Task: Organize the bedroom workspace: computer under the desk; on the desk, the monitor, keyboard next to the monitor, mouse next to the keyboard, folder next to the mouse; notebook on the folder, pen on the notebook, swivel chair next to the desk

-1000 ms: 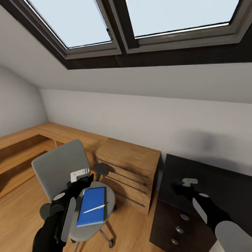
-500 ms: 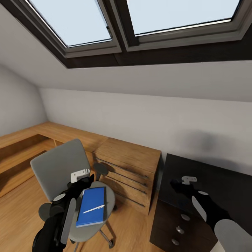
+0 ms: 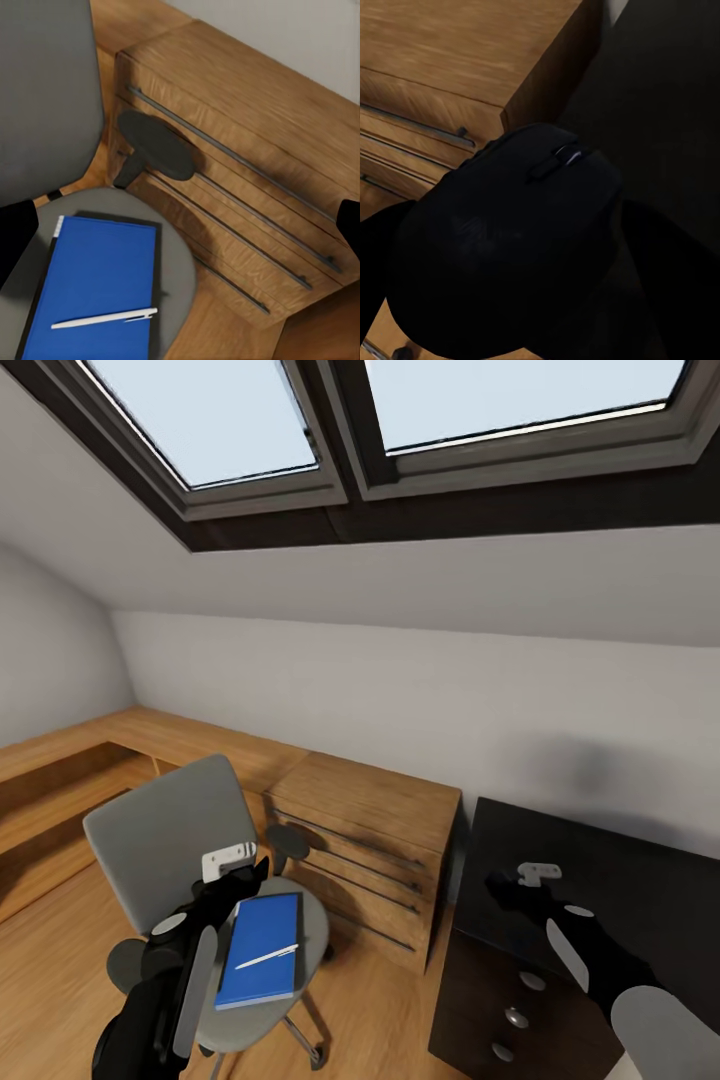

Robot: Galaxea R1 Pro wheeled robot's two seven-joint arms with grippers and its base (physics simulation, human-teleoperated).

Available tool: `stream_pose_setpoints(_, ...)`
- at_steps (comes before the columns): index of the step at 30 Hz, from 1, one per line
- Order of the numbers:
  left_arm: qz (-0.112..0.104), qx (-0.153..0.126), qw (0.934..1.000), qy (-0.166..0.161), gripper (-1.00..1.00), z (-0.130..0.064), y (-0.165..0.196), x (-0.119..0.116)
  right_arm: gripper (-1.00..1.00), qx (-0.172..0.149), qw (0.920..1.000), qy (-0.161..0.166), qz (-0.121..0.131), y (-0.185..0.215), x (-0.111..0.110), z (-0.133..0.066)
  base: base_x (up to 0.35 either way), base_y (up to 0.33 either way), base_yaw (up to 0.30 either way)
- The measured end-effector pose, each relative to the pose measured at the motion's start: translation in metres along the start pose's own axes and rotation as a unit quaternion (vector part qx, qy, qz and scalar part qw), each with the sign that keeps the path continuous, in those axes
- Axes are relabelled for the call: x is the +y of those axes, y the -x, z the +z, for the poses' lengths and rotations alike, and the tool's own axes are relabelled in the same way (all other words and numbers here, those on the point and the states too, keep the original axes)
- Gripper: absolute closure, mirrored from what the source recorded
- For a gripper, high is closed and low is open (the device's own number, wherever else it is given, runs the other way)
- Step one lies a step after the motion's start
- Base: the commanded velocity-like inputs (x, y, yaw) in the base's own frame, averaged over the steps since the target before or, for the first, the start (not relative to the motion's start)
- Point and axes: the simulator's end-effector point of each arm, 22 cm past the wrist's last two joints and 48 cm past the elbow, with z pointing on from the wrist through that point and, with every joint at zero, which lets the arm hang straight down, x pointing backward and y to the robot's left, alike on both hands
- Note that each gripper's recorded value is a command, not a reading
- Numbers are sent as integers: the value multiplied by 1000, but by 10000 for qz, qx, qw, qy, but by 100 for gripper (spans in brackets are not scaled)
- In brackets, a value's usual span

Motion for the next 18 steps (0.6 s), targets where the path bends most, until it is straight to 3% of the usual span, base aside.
stream_pose_setpoints(5,-1,-53,10000,-1,-100,2,1,1,100,82,10000,17,-4,-7,3,4,0,0,0)
stream_pose_setpoints(10,-2,-74,10000,-4,-100,5,-1,1,100,618,9980,64,107,-34,10,8,0,0,0)
stream_pose_setpoints(18,-2,-77,10000,-3,-100,10,-7,3,100,712,9974,65,121,-43,10,14,0,0,0)
